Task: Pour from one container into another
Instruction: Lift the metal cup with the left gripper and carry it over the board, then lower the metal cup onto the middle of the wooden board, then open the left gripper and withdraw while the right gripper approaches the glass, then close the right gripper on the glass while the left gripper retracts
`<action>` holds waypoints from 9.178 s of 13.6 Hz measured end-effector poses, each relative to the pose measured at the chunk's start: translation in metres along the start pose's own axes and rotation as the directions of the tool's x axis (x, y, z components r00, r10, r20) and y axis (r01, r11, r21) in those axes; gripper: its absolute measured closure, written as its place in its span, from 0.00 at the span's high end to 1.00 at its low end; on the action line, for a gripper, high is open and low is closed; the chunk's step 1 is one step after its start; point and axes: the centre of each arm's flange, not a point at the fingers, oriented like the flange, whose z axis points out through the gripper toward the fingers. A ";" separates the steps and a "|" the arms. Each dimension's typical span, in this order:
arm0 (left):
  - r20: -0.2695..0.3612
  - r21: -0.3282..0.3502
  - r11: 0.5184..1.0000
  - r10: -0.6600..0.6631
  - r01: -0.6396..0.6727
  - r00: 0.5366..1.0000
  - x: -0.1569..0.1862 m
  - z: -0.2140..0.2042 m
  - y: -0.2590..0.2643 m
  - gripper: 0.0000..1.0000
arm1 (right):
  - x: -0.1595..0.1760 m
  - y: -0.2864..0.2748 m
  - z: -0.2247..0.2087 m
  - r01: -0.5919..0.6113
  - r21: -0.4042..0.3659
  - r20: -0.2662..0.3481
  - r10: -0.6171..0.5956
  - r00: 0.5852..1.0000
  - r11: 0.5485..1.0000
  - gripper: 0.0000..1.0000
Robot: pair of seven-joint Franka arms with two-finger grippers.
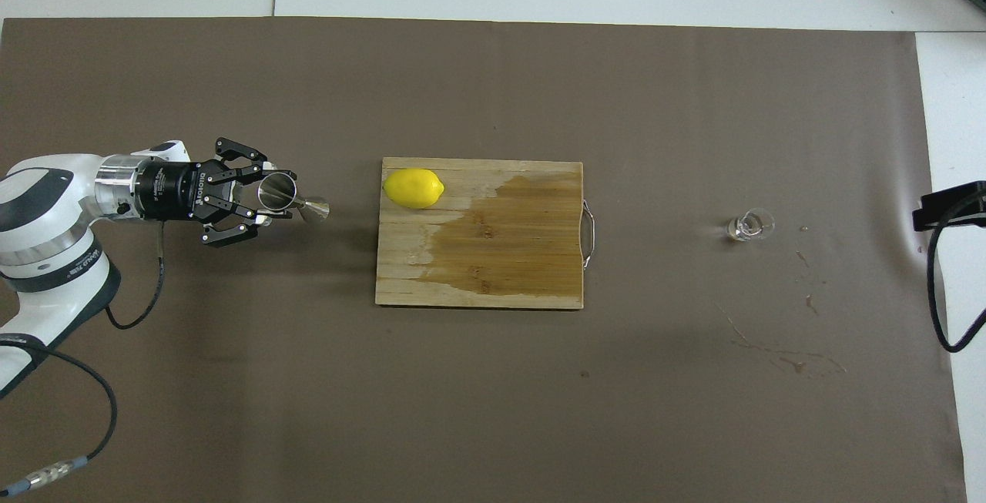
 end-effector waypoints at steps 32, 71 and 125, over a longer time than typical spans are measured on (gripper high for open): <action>-0.139 -0.230 0.968 0.072 -0.103 0.988 0.071 0.236 -0.060 0.48 | 0.000 0.003 0.001 0.017 0.000 0.002 -0.017 1.000 1.000 1.00; -0.171 -0.253 0.960 0.078 -0.121 0.982 0.108 0.236 -0.056 0.83 | 0.010 0.061 0.023 0.334 0.074 -0.030 -0.332 0.943 0.940 1.00; 0.026 0.998 -0.022 0.998 0.053 -0.062 -0.276 0.064 -0.005 1.00 | 0.064 0.066 0.414 0.992 0.127 -0.913 -0.389 0.123 0.015 1.00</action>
